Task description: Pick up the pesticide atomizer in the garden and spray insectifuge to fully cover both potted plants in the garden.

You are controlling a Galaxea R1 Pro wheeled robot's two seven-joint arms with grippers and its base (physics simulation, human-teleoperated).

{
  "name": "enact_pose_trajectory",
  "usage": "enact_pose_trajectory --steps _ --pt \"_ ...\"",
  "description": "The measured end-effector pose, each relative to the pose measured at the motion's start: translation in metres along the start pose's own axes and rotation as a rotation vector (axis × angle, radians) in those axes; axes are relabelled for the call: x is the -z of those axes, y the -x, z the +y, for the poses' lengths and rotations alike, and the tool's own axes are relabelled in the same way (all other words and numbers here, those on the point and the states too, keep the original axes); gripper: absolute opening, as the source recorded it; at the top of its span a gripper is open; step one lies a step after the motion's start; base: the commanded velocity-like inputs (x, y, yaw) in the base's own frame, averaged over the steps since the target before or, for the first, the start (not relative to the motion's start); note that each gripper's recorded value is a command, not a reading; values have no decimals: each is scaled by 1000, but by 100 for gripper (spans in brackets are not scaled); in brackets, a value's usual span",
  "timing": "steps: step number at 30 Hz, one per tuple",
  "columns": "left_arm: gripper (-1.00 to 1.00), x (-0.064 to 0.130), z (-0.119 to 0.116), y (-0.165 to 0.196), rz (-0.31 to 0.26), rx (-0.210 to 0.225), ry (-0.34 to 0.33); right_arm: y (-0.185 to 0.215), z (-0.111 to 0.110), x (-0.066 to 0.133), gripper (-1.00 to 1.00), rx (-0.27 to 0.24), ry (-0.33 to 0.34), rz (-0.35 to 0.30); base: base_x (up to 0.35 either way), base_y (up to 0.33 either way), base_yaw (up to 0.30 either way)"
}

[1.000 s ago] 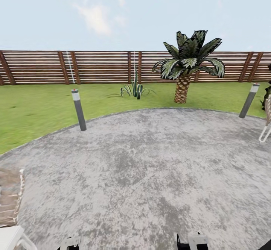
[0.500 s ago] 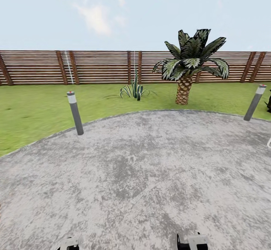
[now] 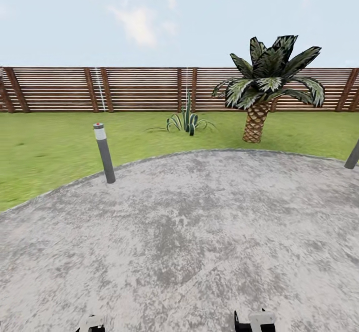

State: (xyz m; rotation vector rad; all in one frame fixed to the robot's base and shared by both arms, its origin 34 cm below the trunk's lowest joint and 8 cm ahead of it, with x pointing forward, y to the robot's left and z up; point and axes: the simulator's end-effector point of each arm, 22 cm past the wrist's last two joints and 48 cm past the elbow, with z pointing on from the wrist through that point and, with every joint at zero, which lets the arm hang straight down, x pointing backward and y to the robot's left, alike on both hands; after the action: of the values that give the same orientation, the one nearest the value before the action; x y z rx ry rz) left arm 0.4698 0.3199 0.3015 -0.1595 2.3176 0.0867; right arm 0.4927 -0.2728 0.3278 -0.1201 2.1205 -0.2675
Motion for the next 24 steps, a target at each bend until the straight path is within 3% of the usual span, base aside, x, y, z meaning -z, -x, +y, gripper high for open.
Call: enact_pose_trajectory --steps 16,24 --pt "-100 0 0 -1 1 0 0 0 0 0 100 0 1 0 341 0 270" --pt "-100 0 0 0 1 -1 -1 0 0 0 100 0 1 1 341 0 52"
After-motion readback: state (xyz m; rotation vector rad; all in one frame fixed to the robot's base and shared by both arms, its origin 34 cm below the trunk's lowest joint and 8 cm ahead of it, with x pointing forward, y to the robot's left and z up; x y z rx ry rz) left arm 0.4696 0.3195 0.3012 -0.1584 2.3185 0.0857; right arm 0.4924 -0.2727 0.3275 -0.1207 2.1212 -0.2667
